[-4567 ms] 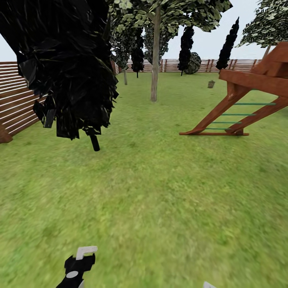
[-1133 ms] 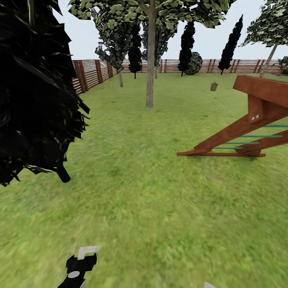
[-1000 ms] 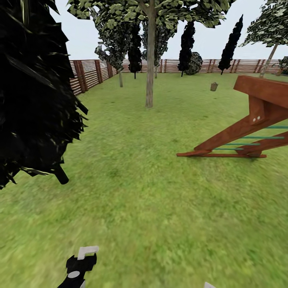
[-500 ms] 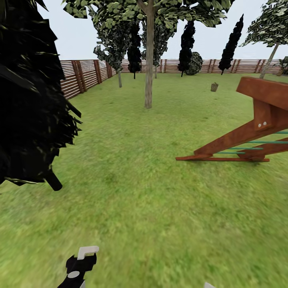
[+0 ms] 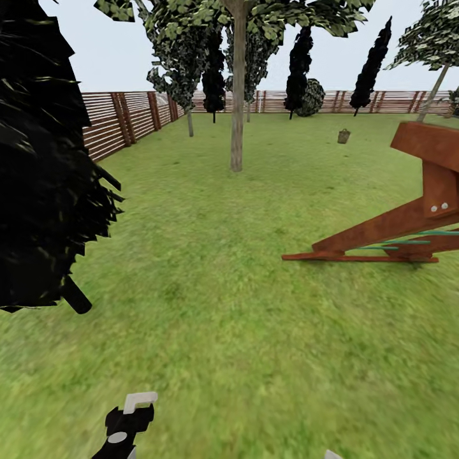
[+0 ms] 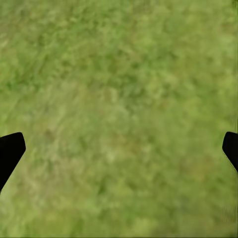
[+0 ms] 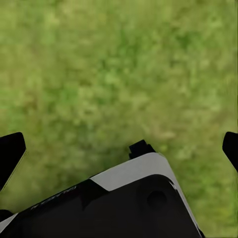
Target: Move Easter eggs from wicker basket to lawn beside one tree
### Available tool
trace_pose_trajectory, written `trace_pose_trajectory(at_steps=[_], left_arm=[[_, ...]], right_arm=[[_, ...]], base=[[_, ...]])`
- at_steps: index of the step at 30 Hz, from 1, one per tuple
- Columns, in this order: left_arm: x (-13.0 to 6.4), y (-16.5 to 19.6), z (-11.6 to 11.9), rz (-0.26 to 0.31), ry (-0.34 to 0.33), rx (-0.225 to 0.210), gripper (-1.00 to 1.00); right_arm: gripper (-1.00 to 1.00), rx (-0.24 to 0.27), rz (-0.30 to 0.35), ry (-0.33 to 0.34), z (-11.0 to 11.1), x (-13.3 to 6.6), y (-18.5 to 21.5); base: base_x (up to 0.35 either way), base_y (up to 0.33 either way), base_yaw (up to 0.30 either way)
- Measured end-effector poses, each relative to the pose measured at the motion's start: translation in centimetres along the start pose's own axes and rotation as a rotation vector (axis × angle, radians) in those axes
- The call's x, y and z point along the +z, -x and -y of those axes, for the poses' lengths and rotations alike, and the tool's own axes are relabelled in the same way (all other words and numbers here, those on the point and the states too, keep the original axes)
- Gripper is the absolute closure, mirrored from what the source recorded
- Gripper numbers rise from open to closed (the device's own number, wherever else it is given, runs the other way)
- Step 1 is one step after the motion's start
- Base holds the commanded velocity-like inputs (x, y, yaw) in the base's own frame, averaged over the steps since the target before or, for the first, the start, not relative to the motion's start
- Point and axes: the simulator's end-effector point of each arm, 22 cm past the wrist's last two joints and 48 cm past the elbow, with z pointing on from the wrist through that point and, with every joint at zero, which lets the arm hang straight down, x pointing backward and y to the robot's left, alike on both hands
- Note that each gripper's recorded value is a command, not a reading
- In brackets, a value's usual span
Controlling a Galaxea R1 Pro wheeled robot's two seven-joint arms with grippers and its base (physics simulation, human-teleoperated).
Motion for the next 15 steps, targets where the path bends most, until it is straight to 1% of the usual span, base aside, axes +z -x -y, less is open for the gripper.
trace_pose_trajectory(at_steps=[15], left_arm=[[0.01,-0.05,0.03,-0.001,-0.001,0.000,-1.00]], right_arm=[[-1.00,-0.001,-0.002,0.001,-0.13,-0.01,-0.12]], base=[[0.320,0.000,0.000]])
